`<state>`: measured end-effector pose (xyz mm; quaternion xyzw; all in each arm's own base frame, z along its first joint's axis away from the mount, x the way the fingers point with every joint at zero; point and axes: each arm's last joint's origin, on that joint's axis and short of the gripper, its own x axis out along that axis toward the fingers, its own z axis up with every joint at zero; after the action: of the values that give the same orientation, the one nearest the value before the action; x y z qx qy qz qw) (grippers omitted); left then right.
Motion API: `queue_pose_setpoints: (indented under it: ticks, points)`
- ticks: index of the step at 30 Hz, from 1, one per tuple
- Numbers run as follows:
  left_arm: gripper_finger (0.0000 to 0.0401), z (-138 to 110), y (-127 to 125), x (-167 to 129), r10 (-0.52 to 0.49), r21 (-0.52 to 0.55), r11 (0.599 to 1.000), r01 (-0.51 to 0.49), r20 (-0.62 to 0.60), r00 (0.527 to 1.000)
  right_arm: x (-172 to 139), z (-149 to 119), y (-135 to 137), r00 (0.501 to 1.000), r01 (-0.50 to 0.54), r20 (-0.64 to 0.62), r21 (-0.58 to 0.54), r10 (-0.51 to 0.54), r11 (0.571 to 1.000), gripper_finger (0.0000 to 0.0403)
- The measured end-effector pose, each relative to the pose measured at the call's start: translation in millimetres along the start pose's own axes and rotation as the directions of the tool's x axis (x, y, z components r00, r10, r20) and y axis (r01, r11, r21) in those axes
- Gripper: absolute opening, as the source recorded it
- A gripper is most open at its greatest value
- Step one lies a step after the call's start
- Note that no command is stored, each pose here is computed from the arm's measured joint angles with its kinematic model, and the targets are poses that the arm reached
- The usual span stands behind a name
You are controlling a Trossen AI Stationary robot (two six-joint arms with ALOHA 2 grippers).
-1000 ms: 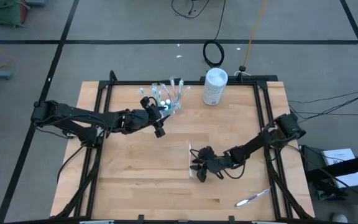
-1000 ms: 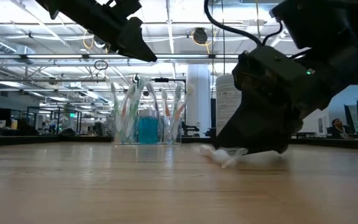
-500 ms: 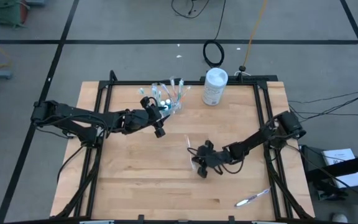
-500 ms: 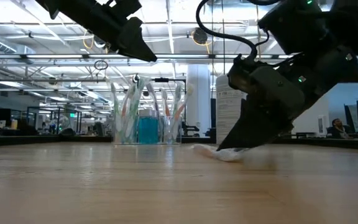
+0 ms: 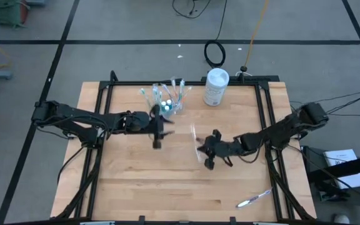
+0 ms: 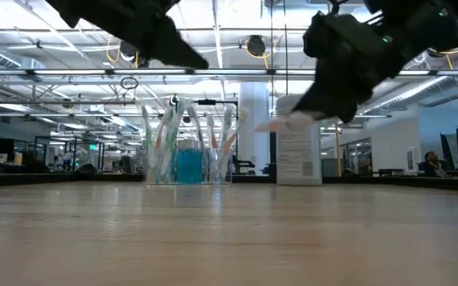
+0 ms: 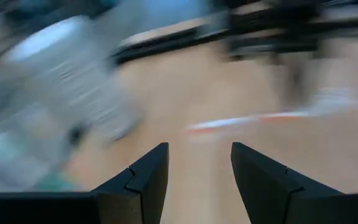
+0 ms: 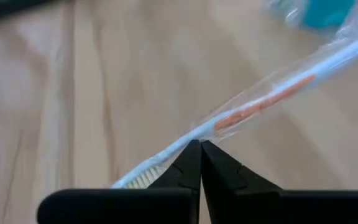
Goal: Pick & Place toothbrushing station
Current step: Put the orange toothbrush into the transparent organizer
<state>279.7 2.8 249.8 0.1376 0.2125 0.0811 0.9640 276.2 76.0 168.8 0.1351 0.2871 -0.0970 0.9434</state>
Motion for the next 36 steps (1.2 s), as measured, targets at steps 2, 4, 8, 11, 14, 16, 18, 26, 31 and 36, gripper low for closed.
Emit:
queue_pose_setpoints:
  ticks: [2,4,8,11,14,16,18,26,31,36]
  points:
    - [0.0182,2,-11,4,-0.134,0.054,0.99,0.131,0.052,0.99,-5,10,-5,0.999,0.009,0.045,0.052,-0.012,0.999,0.0]
    - [0.0182,2,-24,11,-0.204,0.117,0.974,0.195,0.076,0.976,-7,18,-11,0.998,-0.014,0.064,0.124,0.006,0.992,0.0]
    - [0.0182,-1,-50,28,-0.21,0.302,0.939,0.167,0.114,0.971,-8,27,-20,0.992,-0.125,0.038,0.287,0.119,0.95,0.0]
    - [0.0182,-5,-67,41,-0.192,0.429,0.897,0.11,0.154,0.969,-7,30,-21,0.983,-0.182,0.03,0.341,0.183,0.922,0.0]
    - [0.0182,-9,-81,52,-0.168,0.51,0.859,0.039,0.209,0.963,-8,33,-19,0.97,-0.239,0.049,0.38,0.239,0.894,0.0]
    - [0.0182,-12,-89,57,-0.161,0.551,0.834,0.014,0.219,0.962,-8,35,-18,0.967,-0.252,0.066,0.388,0.247,0.887,0.0]
    - [0.0182,-15,-96,60,-0.172,0.588,0.809,0.02,0.204,0.964,-8,37,-17,0.963,-0.268,0.087,0.398,0.254,0.878,0.0]
    - [0.0182,-13,-103,61,-0.169,0.586,0.81,0.002,0.23,0.958,-10,42,-16,0.953,-0.303,0.139,0.41,0.269,0.86,0.0]
    - [0.0181,-6,-95,61,-0.107,0.523,0.849,-0.072,0.304,0.947,-11,46,-14,0.94,-0.338,0.187,0.405,0.285,0.85,0.0]
    - [0.0173,-7,-88,64,-0.093,0.521,0.85,-0.078,0.294,0.951,-11,47,-14,0.938,-0.343,0.198,0.403,0.285,0.848,0.0]
